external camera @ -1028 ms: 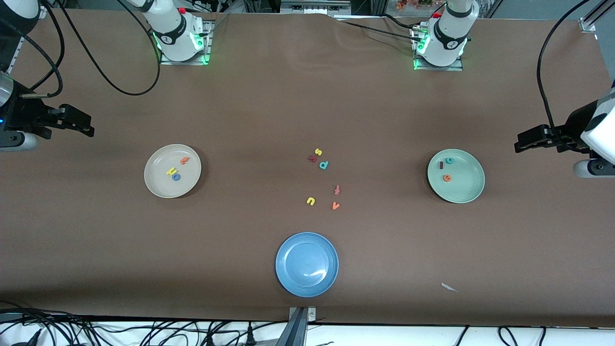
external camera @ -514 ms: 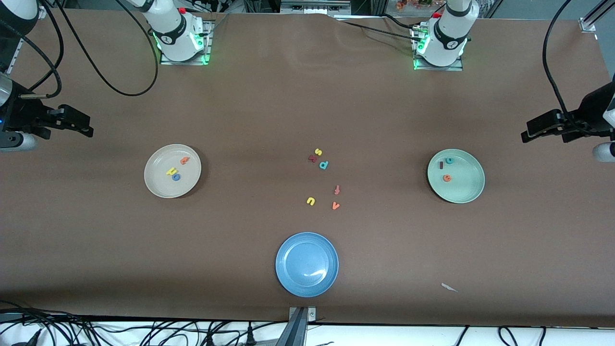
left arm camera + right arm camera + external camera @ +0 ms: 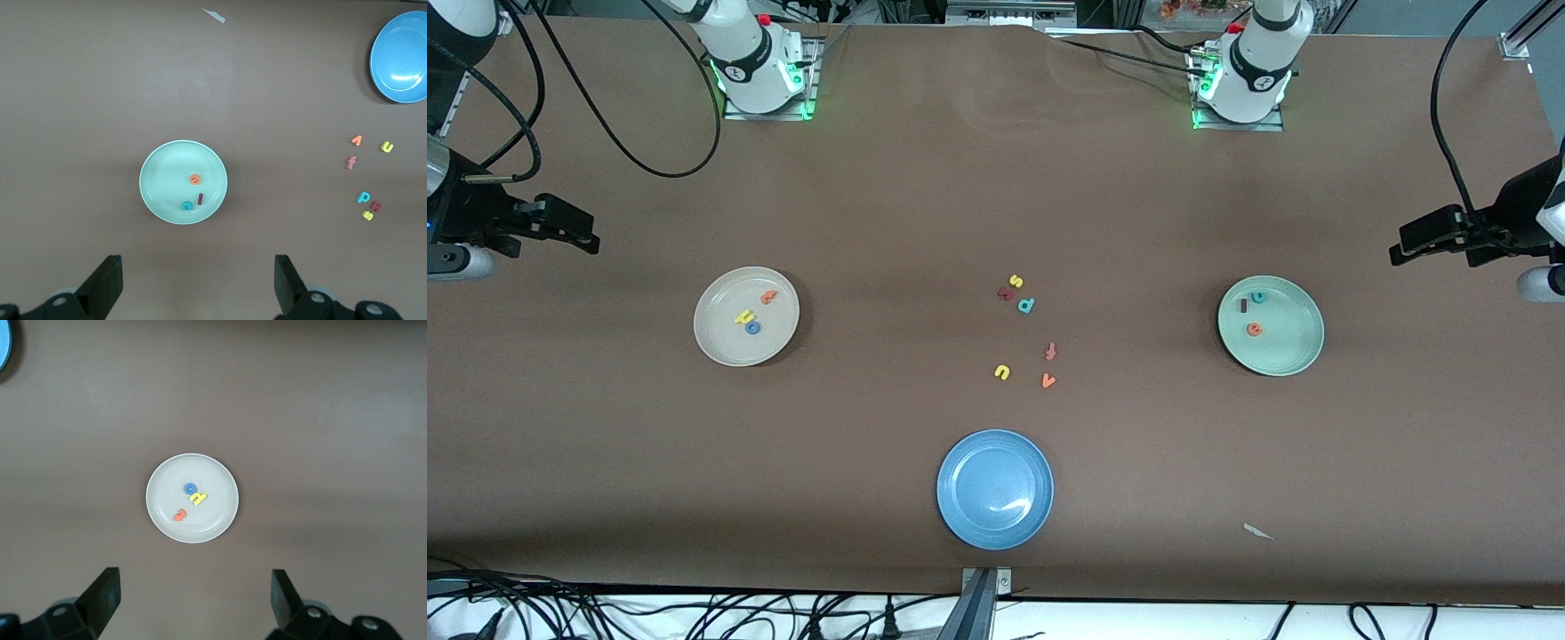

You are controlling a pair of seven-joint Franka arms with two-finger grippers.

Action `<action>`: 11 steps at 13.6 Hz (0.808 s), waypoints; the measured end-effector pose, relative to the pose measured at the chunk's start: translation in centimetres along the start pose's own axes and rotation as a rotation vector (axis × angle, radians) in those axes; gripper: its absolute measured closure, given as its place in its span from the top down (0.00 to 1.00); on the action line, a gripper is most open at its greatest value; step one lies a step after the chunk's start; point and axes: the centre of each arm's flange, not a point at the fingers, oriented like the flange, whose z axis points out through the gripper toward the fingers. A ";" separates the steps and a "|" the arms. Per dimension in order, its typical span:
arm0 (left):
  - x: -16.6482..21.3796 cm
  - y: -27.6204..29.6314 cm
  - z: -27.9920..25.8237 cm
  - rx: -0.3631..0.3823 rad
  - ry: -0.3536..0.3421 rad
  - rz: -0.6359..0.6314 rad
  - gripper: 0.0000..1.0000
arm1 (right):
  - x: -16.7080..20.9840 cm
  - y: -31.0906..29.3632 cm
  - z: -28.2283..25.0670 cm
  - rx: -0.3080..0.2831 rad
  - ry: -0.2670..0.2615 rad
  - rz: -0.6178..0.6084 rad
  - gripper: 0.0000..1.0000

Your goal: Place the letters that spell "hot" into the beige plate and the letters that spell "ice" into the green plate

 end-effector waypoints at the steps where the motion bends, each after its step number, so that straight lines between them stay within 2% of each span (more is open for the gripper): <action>1: 0.0 0.0 0.0 0.000 0.000 0.001 1.00 | 0.0 0.0 0.0 0.000 0.000 0.000 1.00; 11: 0.0 0.7 0.7 -0.001 -0.014 0.021 1.00 | 0.0 0.0 0.0 0.000 0.000 0.001 1.00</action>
